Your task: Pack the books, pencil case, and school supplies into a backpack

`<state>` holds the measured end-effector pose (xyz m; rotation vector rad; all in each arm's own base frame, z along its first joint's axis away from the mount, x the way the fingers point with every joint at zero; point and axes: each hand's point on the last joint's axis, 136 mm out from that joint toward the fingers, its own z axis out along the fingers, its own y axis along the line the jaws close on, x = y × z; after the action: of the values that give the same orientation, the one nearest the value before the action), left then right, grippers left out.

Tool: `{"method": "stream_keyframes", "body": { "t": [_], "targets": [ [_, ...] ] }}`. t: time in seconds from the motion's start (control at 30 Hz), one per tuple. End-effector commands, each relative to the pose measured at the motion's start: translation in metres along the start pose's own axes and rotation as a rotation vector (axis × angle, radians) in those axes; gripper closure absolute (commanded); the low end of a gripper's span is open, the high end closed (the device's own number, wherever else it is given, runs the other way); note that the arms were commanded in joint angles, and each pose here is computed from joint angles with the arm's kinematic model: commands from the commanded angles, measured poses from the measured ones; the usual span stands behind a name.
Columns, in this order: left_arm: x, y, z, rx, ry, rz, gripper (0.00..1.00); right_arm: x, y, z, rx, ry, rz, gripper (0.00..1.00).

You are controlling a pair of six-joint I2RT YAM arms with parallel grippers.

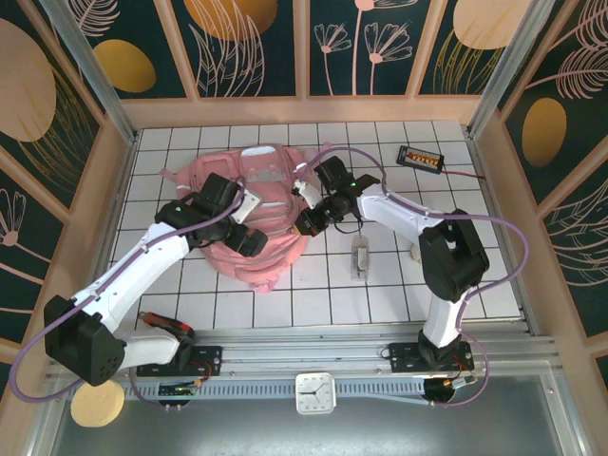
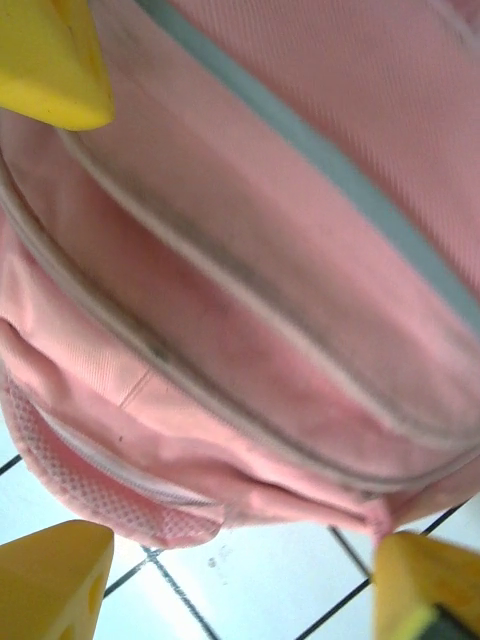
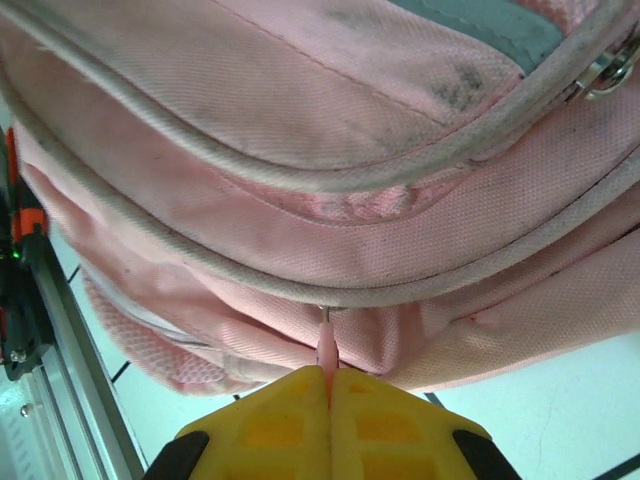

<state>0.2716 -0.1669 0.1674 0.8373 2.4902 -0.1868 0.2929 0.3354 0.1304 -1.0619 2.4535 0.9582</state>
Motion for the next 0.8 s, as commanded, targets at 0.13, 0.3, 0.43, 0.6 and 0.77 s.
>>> {"method": "stream_keyframes", "body": {
  "t": [0.13, 0.3, 0.43, 0.6, 0.77],
  "targets": [
    [0.006, -0.002, 0.022, -0.116, 0.039, 0.249, 0.01, -0.019, 0.032, -0.031, -0.025, -0.050, -0.038, 1.00],
    [-0.002, 0.011, 0.035, -0.220, 0.044, 0.296, 0.13, -0.016, 0.038, -0.033, -0.029, -0.042, -0.039, 1.00],
    [-0.003, 0.016, 0.045, -0.251, 0.059, 0.282, 0.24, -0.024, 0.051, -0.036, -0.040, -0.055, -0.054, 1.00],
    [0.005, 0.018, 0.056, -0.260, 0.083, 0.274, 0.56, -0.028, 0.061, -0.037, -0.052, -0.065, -0.059, 1.00],
    [0.009, 0.017, 0.051, -0.261, 0.088, 0.257, 1.00, -0.022, 0.046, -0.034, 0.010, -0.034, -0.066, 1.00]
  ]
}}
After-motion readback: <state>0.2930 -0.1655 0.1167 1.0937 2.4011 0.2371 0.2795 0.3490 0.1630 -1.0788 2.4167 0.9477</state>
